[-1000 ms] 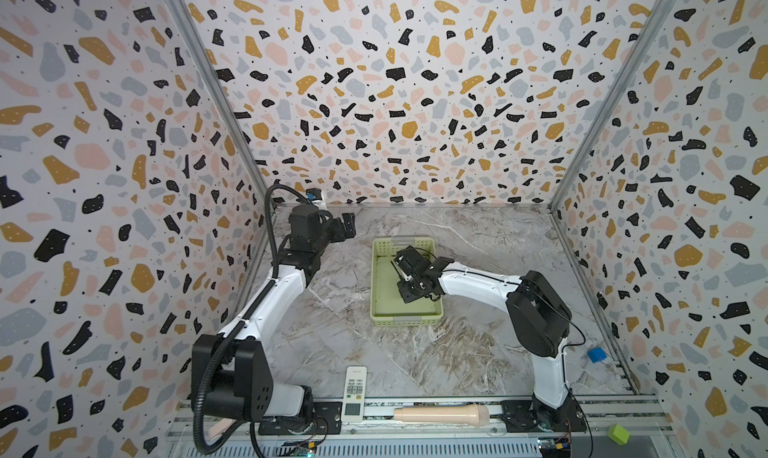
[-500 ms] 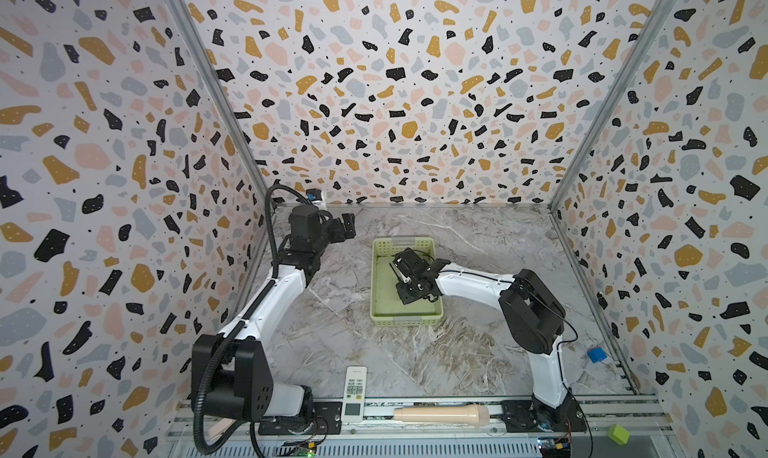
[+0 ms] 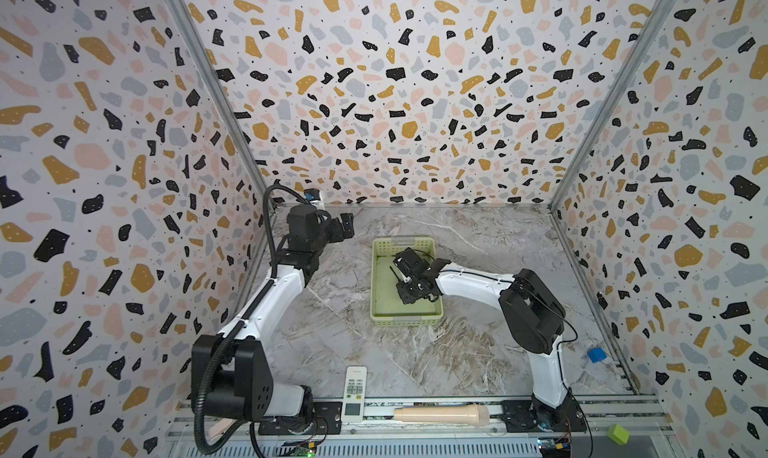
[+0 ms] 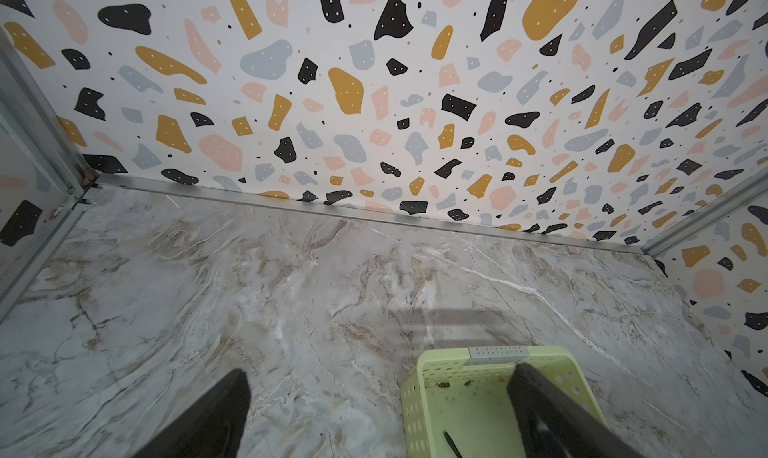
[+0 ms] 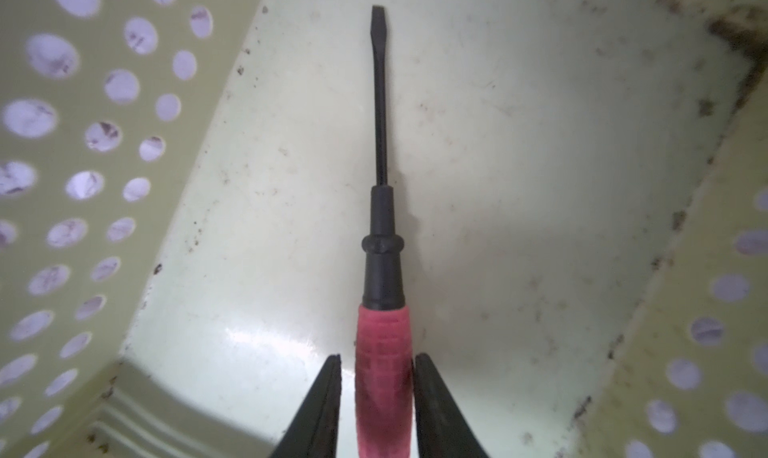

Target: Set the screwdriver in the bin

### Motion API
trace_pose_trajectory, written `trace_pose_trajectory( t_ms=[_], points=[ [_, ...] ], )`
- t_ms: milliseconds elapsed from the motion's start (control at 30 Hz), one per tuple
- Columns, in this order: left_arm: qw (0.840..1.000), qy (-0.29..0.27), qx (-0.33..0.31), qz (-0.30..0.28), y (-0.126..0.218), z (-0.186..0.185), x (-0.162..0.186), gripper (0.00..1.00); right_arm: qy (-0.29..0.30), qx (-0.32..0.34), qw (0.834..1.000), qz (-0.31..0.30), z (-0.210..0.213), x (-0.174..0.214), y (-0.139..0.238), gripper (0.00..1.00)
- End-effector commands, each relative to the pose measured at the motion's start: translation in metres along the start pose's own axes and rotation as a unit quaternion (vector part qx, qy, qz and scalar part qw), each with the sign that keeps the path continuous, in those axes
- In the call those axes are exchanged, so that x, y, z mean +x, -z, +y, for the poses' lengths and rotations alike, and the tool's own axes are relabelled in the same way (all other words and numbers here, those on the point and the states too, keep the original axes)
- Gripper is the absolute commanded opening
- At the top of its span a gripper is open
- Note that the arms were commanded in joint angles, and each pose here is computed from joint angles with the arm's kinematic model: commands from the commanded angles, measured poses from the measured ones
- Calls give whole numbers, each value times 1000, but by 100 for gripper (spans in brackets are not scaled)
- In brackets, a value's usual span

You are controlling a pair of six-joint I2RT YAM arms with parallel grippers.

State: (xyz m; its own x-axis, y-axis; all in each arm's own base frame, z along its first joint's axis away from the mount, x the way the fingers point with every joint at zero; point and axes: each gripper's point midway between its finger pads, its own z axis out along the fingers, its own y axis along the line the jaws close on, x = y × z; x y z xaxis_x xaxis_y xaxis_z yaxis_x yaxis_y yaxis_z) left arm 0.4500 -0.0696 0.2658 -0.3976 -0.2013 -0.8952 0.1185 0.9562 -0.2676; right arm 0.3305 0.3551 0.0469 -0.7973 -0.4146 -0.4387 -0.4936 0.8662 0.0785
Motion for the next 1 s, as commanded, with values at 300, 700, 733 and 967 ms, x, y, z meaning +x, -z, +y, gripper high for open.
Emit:
trace_pose_trajectory(
  t_ms=[300,700,733,967],
  points=[
    [1000,6,8,-18,1,1,-18,99,13,8,998,-68,0,-48,64,35],
    [1000,10,-3,-27,3,12,-21,100,26,10,990,-137,-10,-72,137,57],
    [1000,11,-2,-26,3,11,-20,100,25,8,989,-142,-13,-74,144,61],
    [999,8,-18,-32,5,17,-21,100,-32,24,982,-185,-59,-75,194,99]
  ],
)
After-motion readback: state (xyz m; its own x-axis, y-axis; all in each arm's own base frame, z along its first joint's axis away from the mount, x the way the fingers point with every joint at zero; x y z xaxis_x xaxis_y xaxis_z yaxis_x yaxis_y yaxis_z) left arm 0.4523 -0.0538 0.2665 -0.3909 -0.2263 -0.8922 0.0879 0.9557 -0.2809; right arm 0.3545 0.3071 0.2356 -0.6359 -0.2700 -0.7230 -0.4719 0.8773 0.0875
